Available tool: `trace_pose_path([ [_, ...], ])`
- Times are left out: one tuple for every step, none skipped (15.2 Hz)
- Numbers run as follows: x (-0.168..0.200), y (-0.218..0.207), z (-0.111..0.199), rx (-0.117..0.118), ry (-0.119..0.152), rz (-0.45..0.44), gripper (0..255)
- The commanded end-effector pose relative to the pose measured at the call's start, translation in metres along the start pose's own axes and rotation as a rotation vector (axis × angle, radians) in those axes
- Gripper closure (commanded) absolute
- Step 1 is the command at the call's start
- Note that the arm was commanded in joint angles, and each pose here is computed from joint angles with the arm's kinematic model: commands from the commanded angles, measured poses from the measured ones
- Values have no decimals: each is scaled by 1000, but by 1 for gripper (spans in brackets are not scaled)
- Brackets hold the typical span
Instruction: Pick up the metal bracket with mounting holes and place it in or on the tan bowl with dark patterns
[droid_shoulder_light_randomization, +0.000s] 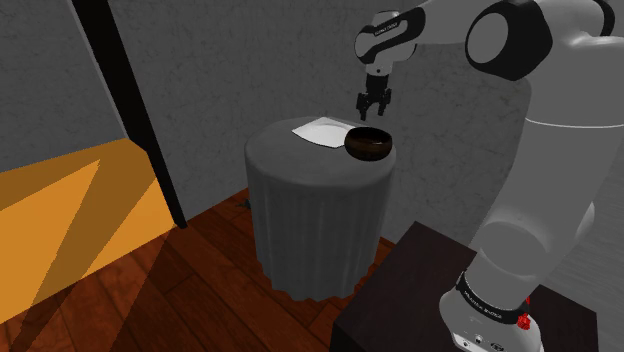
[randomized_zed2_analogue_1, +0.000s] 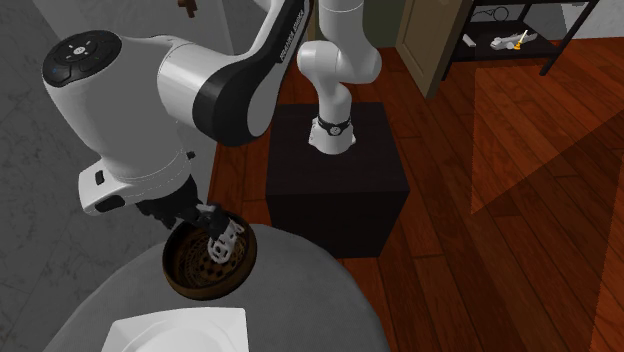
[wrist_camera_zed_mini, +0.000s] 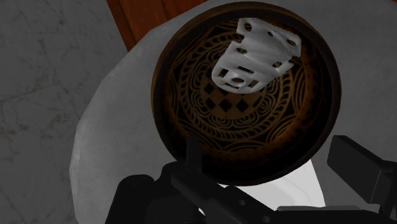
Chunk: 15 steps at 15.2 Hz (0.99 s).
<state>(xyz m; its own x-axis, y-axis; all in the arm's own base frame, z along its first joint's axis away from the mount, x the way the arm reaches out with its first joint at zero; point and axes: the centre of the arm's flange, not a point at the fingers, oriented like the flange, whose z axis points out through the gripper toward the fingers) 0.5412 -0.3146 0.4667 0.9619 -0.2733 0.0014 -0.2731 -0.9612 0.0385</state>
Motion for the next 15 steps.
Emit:
trace_pose_path([
  [0,0,0,0,0,0,0],
  [0,0,0,0,0,0,0],
  [0,0,0,0,0,0,0],
  [0,0,-13,0,0,0,0],
  [0,0,-26,0,0,0,0],
  [0,0,-40,0,0,0,0],
  [0,0,-50,0,0,0,0],
  [0,0,-50,0,0,0,0],
  [0,0,-50,0,0,0,0],
  [0,0,-50,0,0,0,0],
  [0,0,-50,0,0,0,0],
  [0,0,-50,0,0,0,0],
  [0,0,-50,0,0,0,0],
  [0,0,-50,0,0,0,0],
  [0,0,-50,0,0,0,0],
])
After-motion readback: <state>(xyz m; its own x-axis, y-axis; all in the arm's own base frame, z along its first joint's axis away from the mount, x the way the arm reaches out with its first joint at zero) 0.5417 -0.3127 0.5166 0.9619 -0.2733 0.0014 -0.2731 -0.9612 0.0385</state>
